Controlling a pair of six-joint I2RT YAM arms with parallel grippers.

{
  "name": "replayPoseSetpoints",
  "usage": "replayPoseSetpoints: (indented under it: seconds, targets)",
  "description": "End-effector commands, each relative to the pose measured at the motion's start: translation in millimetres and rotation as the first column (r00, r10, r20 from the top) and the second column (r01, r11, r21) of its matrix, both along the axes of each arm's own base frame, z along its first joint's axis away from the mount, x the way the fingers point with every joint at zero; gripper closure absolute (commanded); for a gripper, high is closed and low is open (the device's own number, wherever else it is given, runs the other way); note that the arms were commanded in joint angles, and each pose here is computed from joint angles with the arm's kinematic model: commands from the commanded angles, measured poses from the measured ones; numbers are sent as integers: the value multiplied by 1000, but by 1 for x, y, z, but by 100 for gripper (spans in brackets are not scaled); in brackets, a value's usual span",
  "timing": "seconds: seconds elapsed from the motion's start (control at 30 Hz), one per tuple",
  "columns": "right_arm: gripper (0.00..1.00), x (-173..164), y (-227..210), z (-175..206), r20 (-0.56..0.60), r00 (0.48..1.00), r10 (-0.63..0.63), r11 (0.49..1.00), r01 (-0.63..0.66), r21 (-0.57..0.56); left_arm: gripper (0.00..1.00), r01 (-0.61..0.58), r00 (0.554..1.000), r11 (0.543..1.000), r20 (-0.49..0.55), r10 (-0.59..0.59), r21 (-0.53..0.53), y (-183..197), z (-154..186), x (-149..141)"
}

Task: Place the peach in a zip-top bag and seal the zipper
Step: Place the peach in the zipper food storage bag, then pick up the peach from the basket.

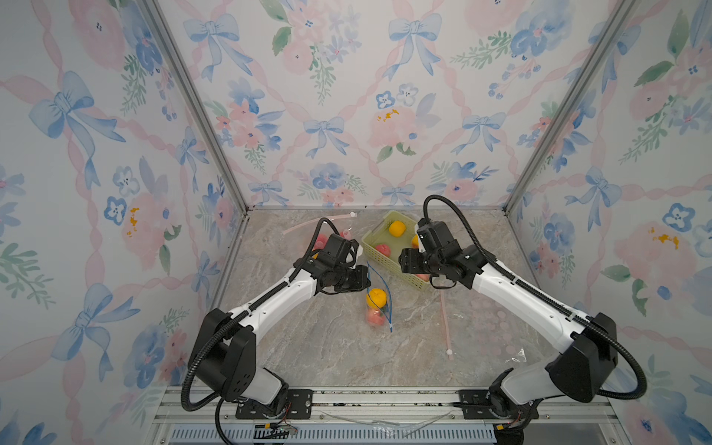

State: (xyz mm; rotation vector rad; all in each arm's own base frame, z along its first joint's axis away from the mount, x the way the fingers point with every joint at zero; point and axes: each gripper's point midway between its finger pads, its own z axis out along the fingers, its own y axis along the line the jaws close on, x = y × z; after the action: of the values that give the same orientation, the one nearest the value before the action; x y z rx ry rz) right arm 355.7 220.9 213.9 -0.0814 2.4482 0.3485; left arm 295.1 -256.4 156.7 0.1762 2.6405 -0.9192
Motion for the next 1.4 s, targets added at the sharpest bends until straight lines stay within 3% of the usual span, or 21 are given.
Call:
replayPoseSetpoints:
  seconds: [0.0,0.2,0.5,0.77,1.07,1.37]
  targets:
    - [26,19,-18,-24,-99,995,1,997,-9,-79,100,5,1000,1000,11,-5,-20,0,4,-2]
    - [31,39,-43,-81,-305,952,-28,980,-34,-195,100,3,1000,999,17,-2,-33,-3,7,-1]
    - [33,42,-53,-130,-424,905,-44,973,-57,-223,100,-4,1000,999,13,5,-40,-3,6,-1]
    - [32,35,-51,-145,-480,877,-19,968,-104,-228,100,-9,1000,999,17,10,-44,-3,7,-1]
    - [31,28,-61,-149,-515,857,-19,932,-172,-320,100,-12,1000,999,23,13,-51,-4,10,-1]
    - [36,25,-60,-170,-577,816,-3,910,-237,-340,100,-13,1000,999,23,14,-49,-4,9,0]
